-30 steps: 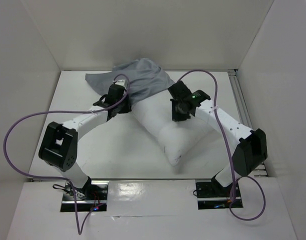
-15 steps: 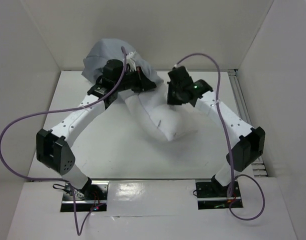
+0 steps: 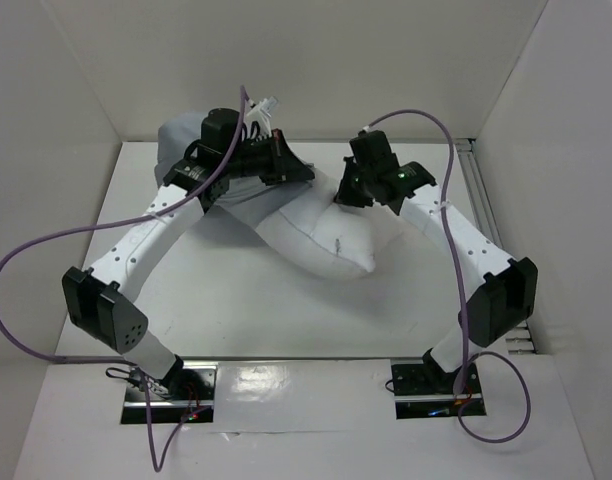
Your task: Put the pillow into the pillowcase
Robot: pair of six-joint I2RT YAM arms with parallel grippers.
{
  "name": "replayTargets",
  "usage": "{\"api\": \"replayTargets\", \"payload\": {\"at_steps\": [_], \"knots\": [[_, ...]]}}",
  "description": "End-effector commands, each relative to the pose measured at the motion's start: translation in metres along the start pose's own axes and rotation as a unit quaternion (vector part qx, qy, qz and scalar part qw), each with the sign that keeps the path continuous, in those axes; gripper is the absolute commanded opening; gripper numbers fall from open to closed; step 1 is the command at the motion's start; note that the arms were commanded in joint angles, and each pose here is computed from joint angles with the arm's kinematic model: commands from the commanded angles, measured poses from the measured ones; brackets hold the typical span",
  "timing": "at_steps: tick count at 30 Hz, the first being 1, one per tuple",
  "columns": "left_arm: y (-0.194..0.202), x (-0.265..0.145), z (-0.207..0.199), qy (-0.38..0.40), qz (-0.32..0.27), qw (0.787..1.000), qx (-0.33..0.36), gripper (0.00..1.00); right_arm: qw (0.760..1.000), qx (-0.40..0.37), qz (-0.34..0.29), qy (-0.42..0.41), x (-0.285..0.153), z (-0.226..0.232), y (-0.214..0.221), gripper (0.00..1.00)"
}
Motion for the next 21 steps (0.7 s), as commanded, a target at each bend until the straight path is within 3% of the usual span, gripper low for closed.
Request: {"api": "replayTargets", "payload": {"at_steps": [1,3,6,8,9,10,13,17,21], "knots": [[-0.005,-0.034,-0.077,0.107,0.011,0.993,0.052,0.0,0.988,0.006,-0.113,-0.106,-0.062,0.046,-0.06,0.0],[0.003,-0.042,-0.096,0.109,-0.003,0.992,0.068,0.0,0.986,-0.011,-0.118,-0.113,-0.076,0.046,-0.06,0.0],[0.011,-0.042,-0.083,0.066,-0.019,0.996,0.059,0.0,0.992,-0.044,-0.068,-0.098,-0.062,0.033,-0.032,0.03],[0.022,-0.037,-0.06,0.028,-0.01,0.999,0.039,0.0,0.993,-0.064,-0.032,-0.094,-0.06,0.027,-0.01,0.32],[0.021,-0.036,-0.049,0.011,-0.01,0.999,0.03,0.0,0.992,-0.085,-0.017,-0.094,-0.056,0.026,0.005,0.65],[0.026,-0.033,-0.036,-0.006,0.0,1.0,0.018,0.0,0.992,-0.089,-0.023,-0.085,-0.068,0.023,0.01,0.77],[0.036,-0.028,-0.013,-0.035,0.013,0.999,0.0,0.0,0.995,-0.096,-0.014,-0.027,-0.094,-0.004,0.033,0.95],[0.033,-0.03,-0.013,-0.041,0.002,0.999,0.002,0.0,0.996,-0.072,-0.018,0.042,-0.125,-0.039,0.055,1.0],[0.031,-0.031,-0.014,-0.045,-0.001,0.999,0.007,0.0,0.994,-0.001,0.043,0.103,-0.138,-0.071,0.099,1.0]]}}
Point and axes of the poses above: each gripper's point midway between its finger pads, its own x axis out along the fingers, its own z axis along the line the jaws close on, y = z × x, the point moved 4 cm from there along -x, back along the fingers, and after that the axes turned 9 degrees about -x, right-handed, at the moved point
